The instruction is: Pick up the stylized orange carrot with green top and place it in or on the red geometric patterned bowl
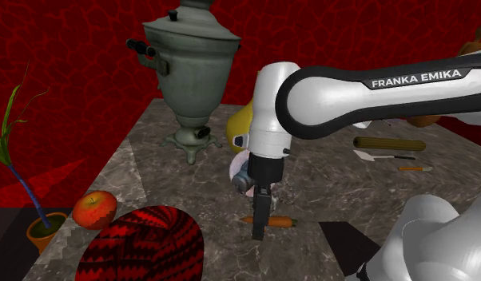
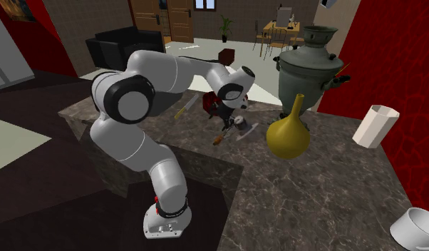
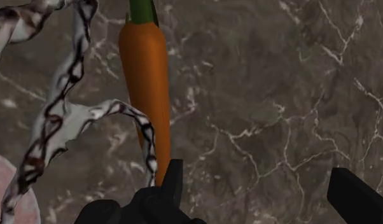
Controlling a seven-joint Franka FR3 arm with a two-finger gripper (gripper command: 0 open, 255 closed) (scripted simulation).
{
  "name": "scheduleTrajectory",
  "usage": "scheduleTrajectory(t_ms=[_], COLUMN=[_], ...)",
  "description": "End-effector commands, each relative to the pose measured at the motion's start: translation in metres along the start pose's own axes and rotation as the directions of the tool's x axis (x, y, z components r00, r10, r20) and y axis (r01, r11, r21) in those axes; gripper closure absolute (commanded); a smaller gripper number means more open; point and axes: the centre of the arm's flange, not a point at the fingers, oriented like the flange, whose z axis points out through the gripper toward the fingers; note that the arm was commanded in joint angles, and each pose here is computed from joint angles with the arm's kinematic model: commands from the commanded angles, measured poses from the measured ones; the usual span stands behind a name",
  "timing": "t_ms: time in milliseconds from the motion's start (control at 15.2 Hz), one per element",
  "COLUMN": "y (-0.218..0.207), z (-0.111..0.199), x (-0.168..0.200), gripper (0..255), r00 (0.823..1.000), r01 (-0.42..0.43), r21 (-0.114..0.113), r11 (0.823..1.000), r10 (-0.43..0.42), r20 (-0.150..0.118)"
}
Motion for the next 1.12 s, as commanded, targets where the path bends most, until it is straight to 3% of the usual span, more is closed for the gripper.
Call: scheduleTrajectory(t_ms=[0, 396, 462, 1056], y=[0.0319, 0.0319, 0.0301, 0.0319], z=[0.0147, 0.0147, 0.0151, 0.0147], x=[-0.0059, -0.0059, -0.0071, -0.0059], gripper=[0, 0, 255, 255], r00=[0.993, 0.993, 0.993, 0.993], r01=[0.047, 0.047, 0.047, 0.047], r21=[-0.204, -0.204, -0.204, -0.204], r11=[0.978, 0.978, 0.978, 0.978], r10=[-0.025, -0.025, -0.025, -0.025], r20=[0.112, 0.112, 0.112, 0.112])
